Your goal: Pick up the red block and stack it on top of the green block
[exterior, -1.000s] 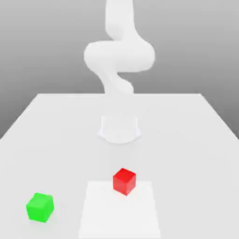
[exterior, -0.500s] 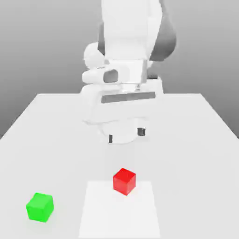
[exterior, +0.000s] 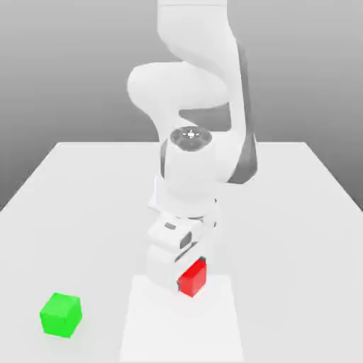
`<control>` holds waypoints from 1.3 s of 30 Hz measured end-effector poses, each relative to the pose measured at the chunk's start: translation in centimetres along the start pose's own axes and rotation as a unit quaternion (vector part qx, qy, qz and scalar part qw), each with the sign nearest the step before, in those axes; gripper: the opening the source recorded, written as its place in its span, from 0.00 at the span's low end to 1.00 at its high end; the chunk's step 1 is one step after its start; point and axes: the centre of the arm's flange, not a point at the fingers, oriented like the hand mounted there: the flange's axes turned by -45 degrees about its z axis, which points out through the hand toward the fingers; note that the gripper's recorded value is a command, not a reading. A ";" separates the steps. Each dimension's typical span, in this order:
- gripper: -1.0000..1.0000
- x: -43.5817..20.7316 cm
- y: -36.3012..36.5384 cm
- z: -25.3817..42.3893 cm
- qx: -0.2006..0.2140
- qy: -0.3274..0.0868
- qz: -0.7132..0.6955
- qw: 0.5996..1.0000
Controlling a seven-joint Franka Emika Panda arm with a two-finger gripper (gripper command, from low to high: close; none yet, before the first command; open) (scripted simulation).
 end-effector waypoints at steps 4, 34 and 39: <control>0.00 0.0 0.0 0.1 0.001 0.000 0.000 1.000; 0.00 -13.7 20.3 -5.8 0.001 0.001 0.365 0.931; 1.00 -13.7 20.2 -3.8 0.001 0.001 0.366 0.931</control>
